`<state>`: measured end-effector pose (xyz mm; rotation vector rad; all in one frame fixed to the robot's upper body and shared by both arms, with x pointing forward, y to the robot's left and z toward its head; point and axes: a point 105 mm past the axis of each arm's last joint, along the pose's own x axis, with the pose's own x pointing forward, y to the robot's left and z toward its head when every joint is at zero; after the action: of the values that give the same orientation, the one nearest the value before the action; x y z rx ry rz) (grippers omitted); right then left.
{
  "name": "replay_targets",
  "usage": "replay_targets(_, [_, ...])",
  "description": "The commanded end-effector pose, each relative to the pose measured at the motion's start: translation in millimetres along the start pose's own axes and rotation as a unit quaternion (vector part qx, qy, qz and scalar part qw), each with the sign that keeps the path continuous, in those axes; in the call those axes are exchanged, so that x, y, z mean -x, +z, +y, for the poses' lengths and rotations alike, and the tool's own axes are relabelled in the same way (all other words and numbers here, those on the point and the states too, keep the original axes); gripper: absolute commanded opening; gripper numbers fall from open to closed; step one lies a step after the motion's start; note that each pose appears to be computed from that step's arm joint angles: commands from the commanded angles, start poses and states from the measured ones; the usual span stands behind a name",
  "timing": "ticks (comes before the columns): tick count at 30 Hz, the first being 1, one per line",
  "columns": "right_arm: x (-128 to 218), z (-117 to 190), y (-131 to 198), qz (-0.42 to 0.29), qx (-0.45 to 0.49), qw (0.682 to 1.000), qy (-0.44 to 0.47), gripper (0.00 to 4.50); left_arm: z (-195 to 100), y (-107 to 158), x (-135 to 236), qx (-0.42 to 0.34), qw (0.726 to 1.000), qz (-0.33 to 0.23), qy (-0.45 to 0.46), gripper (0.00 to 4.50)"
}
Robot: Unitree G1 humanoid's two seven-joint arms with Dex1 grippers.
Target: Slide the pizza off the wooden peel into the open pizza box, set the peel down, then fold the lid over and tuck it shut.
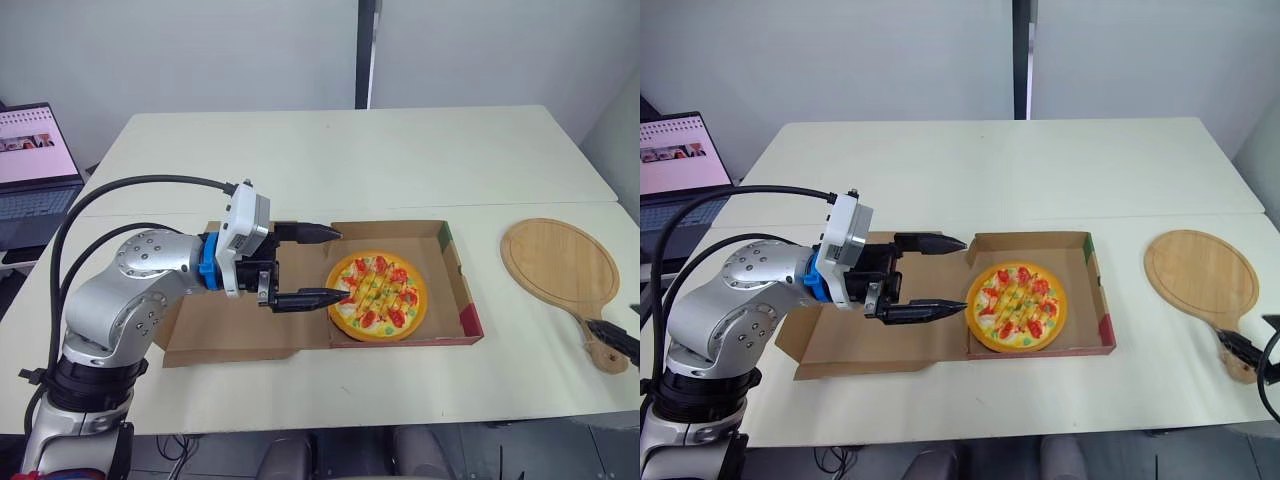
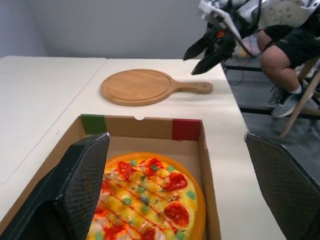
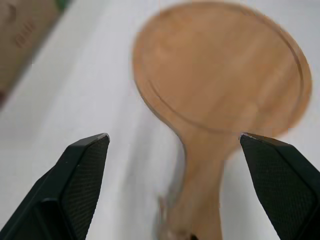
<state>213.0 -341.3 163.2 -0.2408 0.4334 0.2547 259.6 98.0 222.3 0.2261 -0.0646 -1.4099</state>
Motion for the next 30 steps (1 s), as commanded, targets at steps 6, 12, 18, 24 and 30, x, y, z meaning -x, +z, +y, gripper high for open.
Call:
replay_targets(6, [-16.7, 31.5, 63.9, -0.062, 0.098, 0.988, 0.105, 4.47, 13.3, 4.8, 26.6, -0.02, 0.995, 0.004, 0.099, 4.5])
replay_targets(12, [-42.4, 62.2, 97.3, -0.091, 0.159, 0.963, 0.199, 4.47, 8.6, -2.4, 50.3, -0.006, 0.983, 0.005, 0.182, 4.5])
replay_targets(18, [-63.2, 99.4, 121.7, -0.11, 0.218, 0.92, 0.305, 4.47, -5.9, -14.7, 77.8, 0.029, 0.963, 0.004, 0.27, 4.5])
replay_targets(24, [-74.4, 126.8, 136.5, -0.13, 0.244, 0.886, 0.373, 4.47, -21.2, -28.8, 105.8, 0.079, 0.926, -0.014, 0.368, 4.5])
replay_targets(30, [-80.6, 153.2, 139.2, -0.13, 0.268, 0.862, 0.41, 4.47, -37.3, -51.7, 136.9, 0.168, 0.869, -0.044, 0.463, 4.5])
